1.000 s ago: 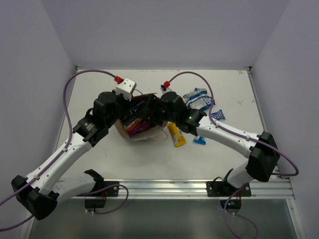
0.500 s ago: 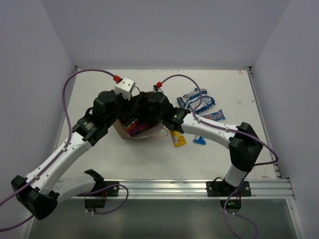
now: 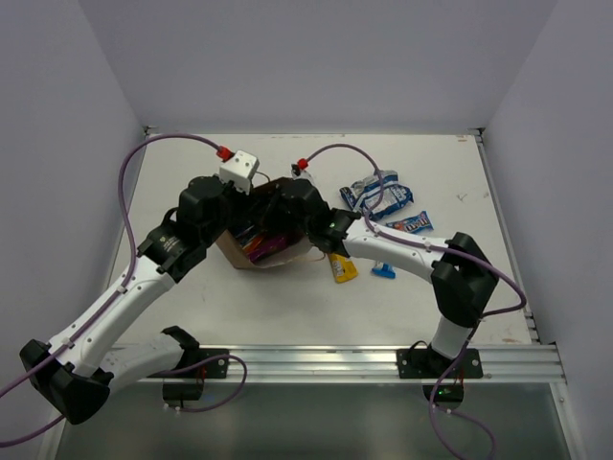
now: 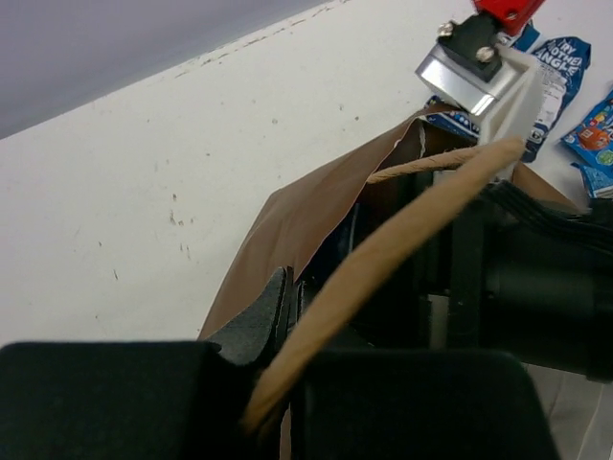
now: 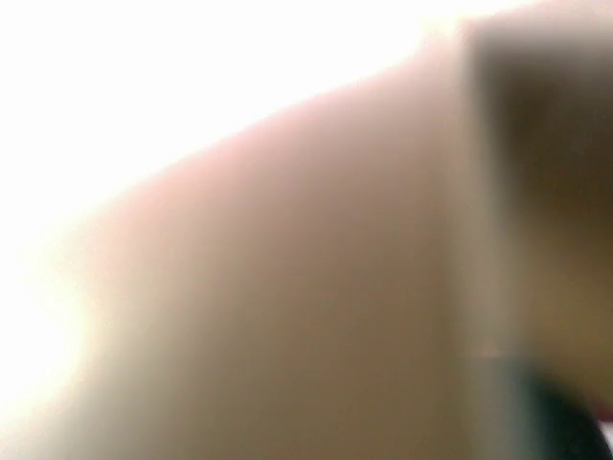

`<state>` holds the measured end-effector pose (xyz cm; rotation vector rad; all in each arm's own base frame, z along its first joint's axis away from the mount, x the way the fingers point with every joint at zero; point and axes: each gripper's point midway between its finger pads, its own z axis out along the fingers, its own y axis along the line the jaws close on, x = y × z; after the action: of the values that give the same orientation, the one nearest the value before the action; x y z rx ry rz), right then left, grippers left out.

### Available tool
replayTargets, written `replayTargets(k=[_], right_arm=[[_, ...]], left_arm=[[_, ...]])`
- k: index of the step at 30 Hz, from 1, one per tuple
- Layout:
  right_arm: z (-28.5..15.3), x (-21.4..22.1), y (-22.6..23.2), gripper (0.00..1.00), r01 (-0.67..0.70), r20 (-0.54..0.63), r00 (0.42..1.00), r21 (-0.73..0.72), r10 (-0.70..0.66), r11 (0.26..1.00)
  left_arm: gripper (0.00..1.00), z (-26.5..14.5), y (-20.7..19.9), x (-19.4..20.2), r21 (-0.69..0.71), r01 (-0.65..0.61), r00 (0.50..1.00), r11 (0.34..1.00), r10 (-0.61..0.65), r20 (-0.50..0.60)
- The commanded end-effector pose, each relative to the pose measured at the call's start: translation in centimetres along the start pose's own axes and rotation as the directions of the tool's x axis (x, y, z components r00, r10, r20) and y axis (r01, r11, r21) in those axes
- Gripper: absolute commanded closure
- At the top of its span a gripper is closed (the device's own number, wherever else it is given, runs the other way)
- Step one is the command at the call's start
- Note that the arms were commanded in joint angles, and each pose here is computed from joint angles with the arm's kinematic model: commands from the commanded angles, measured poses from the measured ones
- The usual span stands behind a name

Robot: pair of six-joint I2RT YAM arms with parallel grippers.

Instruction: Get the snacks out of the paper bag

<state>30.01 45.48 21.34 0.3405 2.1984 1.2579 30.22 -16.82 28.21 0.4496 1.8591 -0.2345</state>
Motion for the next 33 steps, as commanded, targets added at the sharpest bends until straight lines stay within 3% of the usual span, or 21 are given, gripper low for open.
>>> replayTargets(k=[1,8,13,16,20,25,33], right_arm=[[-4.5,-2.5,5.4,1.0,0.092,0.078,0.994,-0.15,-0.081,0.984],[-11.8,-2.7,8.8,1.0,0.26,0.05,0.965,-0.245,-0.256,0.934],[-18.3,-3.8,10.6,1.0,0.402,0.069,0.913,-0.321,-0.402,0.858],[-22.2,-5.8,11.3,1.0,0.476,0.13,0.878,-0.354,-0.461,0.805],[-25.8,-10.4,10.7,1.0,0.522,0.234,0.852,-0.323,-0.468,0.79],[-25.4,-15.3,8.5,1.0,0.56,0.279,0.819,-0.204,-0.501,0.803],[-15.2,-19.3,5.3,1.0,0.536,0.171,0.843,-0.198,-0.51,0.82]], left_arm=[[1.0,-0.9,1.0,-1.6,-0.058,0.028,0.999,0.998,-0.026,0.038],[1.0,-0.2,2.5,-0.8,-0.154,0.015,1.0,0.988,-0.015,-0.002],[1.0,0.1,3.6,-0.4,-0.214,-0.005,1.0,0.977,0.0,-0.022],[1.0,0.2,5.2,0.1,-0.274,-0.009,0.999,0.962,-0.003,-0.041],[1.0,0.2,7.7,0.7,-0.375,-0.017,0.996,0.927,-0.015,-0.083],[1.0,-0.9,10.2,-0.8,-0.437,-0.017,0.998,0.899,-0.008,-0.055],[1.0,-2.5,12.8,-3.3,-0.489,-0.058,0.998,0.87,0.052,-0.026]])
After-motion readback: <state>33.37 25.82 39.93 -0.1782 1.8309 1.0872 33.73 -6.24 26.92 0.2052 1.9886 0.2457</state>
